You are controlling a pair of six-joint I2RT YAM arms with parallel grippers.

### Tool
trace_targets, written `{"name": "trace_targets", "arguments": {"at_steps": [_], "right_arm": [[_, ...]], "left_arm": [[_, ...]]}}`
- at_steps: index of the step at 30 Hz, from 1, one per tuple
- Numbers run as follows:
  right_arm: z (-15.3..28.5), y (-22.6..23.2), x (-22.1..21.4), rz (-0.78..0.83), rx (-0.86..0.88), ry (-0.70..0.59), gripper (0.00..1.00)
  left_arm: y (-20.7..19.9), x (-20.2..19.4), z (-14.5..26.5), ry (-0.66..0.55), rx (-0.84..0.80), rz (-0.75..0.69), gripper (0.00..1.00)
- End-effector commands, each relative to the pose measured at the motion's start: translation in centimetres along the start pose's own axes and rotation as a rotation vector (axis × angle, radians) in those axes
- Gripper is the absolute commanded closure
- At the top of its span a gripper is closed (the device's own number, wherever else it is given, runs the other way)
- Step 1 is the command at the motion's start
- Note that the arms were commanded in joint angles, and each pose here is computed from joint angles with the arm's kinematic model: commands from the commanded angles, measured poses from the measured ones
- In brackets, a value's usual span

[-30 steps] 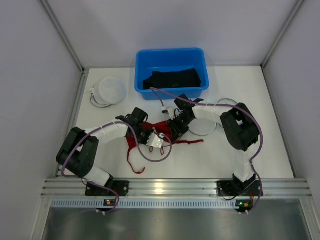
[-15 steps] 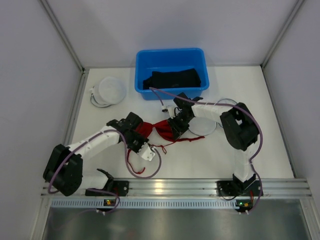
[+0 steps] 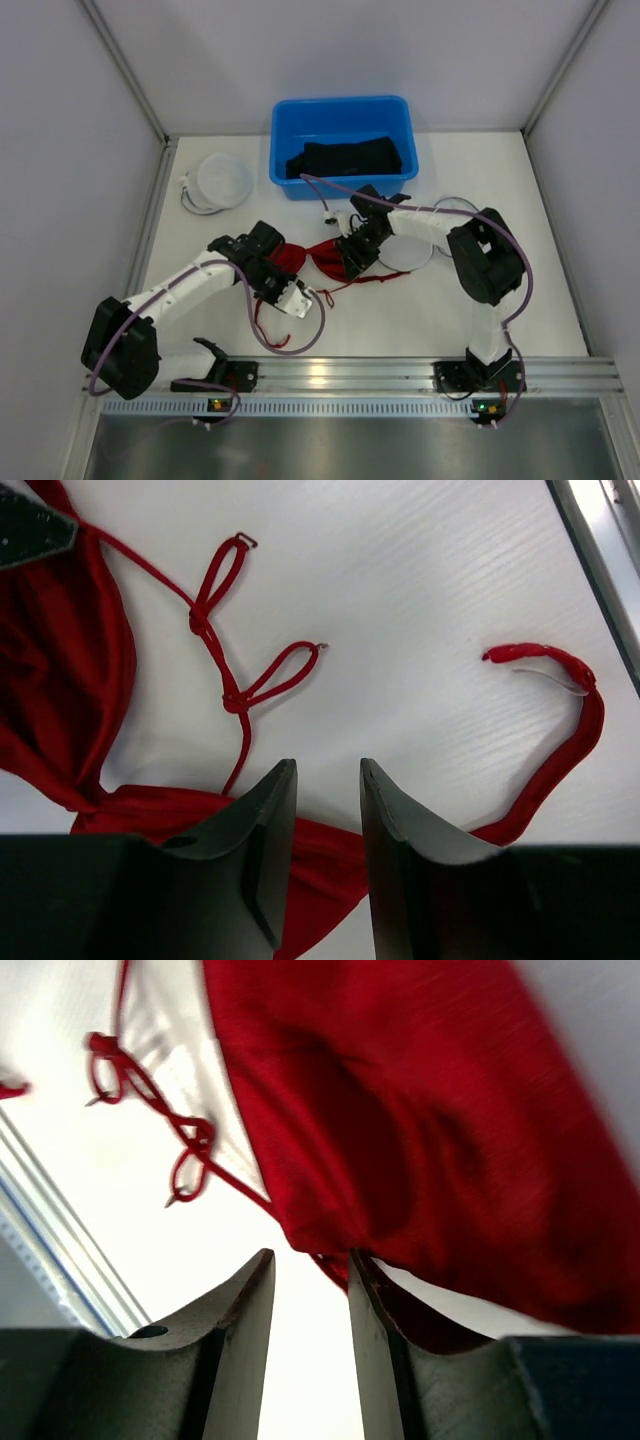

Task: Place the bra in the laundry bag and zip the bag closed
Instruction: Adjust the bra at the center of the board.

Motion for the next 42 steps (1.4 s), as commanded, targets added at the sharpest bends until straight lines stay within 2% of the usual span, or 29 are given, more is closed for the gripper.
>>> {"name": "trace_targets", "arguments": {"at_steps": [1, 5, 11, 22, 29, 30, 36, 40, 42], "right_arm": [[3.3, 2.2, 2.3, 0.073, 0.06, -0.139, 0.63], [4.2, 3.3, 3.0, 0.06, 0.112, -0.175, 0.63], [2.9, 2.8, 2.3, 0.036, 0.134, -0.128, 0.66], [0.6, 1.4, 0.5, 0.015, 0.107, -0.042, 0.68], [-1.0, 0.4, -0.6, -0.002, 0.08, 0.011, 0.69], [-1.1, 0.3, -0.7, 0.001, 0.076, 0.013, 0.69], [-1.2, 0.0, -0.9, 0.011, 0.054, 0.018, 0.7], [-1.1, 0.1, -0.9, 0.014, 0.049, 0.017, 0.7], [-1.0, 0.1, -1.0, 0.016, 0.045, 0.018, 0.7]], "left_arm": [[0.2, 2.1, 0.2, -0.088, 0.011, -0.019, 0.62], [1.2, 2.7, -0.6, -0.058, 0.05, -0.091, 0.57], [2.9, 3.8, -2.6, 0.022, 0.099, -0.273, 0.53], [2.3, 2.1, -6.2, 0.088, -0.059, -0.389, 0.58], [2.1, 1.0, -7.7, 0.119, -0.127, -0.361, 0.66], [2.1, 1.0, -7.8, 0.11, -0.126, -0.353, 0.74], [2.7, 2.6, -6.4, 0.049, -0.057, -0.264, 1.0], [3.8, 5.0, -4.1, -0.05, 0.028, -0.138, 1.0], [4.4, 5.5, -3.1, -0.085, 0.056, -0.016, 1.0]]}}
Point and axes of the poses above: each gripper's point midway between its finger pads, its own z axis back along the fingers, its own y axis along the line the jaws close on, x = y × z, the point moved 7 cm from there along z, back along the fingers, and after that the axes turned 7 degrees about z, right-handed, at the moved point
